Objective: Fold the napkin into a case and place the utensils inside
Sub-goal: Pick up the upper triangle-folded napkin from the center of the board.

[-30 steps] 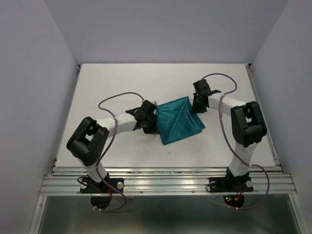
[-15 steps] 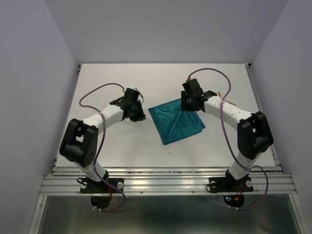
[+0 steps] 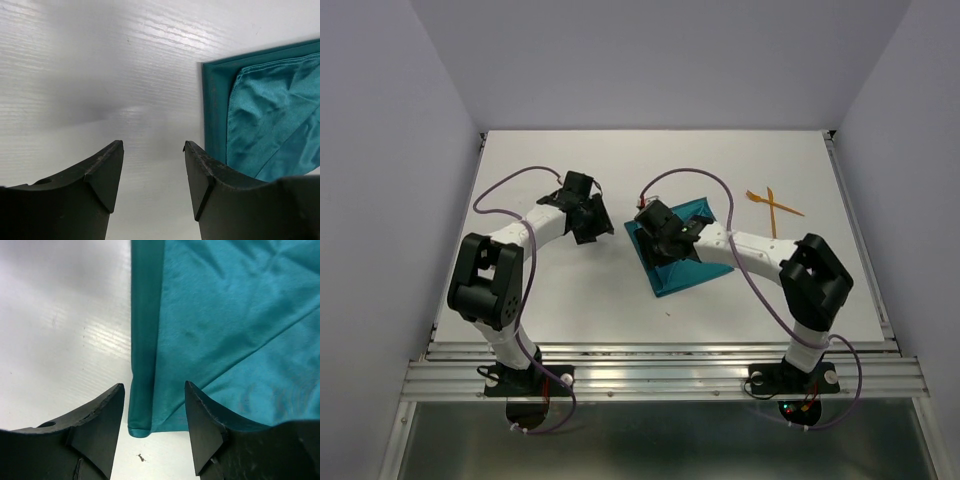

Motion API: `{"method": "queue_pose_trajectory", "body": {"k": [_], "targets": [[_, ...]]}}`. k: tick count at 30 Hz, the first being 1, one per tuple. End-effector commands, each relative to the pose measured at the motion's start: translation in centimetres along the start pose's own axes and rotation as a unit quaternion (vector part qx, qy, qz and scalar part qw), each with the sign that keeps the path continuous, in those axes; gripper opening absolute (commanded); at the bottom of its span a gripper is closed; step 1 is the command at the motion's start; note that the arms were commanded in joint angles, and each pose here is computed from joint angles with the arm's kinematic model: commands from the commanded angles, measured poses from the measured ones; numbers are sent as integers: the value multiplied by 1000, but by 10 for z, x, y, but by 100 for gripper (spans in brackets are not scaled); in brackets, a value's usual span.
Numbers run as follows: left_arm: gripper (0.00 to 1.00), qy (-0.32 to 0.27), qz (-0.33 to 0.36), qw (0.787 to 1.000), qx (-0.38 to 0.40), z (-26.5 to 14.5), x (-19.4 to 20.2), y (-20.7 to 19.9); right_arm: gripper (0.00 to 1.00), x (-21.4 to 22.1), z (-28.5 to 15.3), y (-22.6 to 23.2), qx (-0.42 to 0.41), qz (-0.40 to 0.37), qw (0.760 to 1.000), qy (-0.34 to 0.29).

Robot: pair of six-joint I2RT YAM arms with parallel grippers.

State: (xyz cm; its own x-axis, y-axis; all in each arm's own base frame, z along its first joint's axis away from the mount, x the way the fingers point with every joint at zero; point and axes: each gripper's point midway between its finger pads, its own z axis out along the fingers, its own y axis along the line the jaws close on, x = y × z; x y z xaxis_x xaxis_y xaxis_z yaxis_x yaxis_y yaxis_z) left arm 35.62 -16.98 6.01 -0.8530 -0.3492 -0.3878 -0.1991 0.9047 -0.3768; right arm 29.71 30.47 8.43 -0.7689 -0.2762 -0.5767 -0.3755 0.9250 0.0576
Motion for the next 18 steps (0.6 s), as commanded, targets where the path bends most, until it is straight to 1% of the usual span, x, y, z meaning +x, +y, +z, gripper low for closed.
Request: {"method": "queue_pose_trajectory", "body": {"k": [1,8,18], "targets": [[63,-21,-1,1000,19,-12,-22,-10,57,-1,2,16,5,-22,1000,-5],[61,-23,-7,1000,12,-12,-25,0,57,18,13,32,-3,-51,999,17],[60,-15,-12,1000,24,-9,-23,-2,57,45,34,26,24,-74,996,44]]}}
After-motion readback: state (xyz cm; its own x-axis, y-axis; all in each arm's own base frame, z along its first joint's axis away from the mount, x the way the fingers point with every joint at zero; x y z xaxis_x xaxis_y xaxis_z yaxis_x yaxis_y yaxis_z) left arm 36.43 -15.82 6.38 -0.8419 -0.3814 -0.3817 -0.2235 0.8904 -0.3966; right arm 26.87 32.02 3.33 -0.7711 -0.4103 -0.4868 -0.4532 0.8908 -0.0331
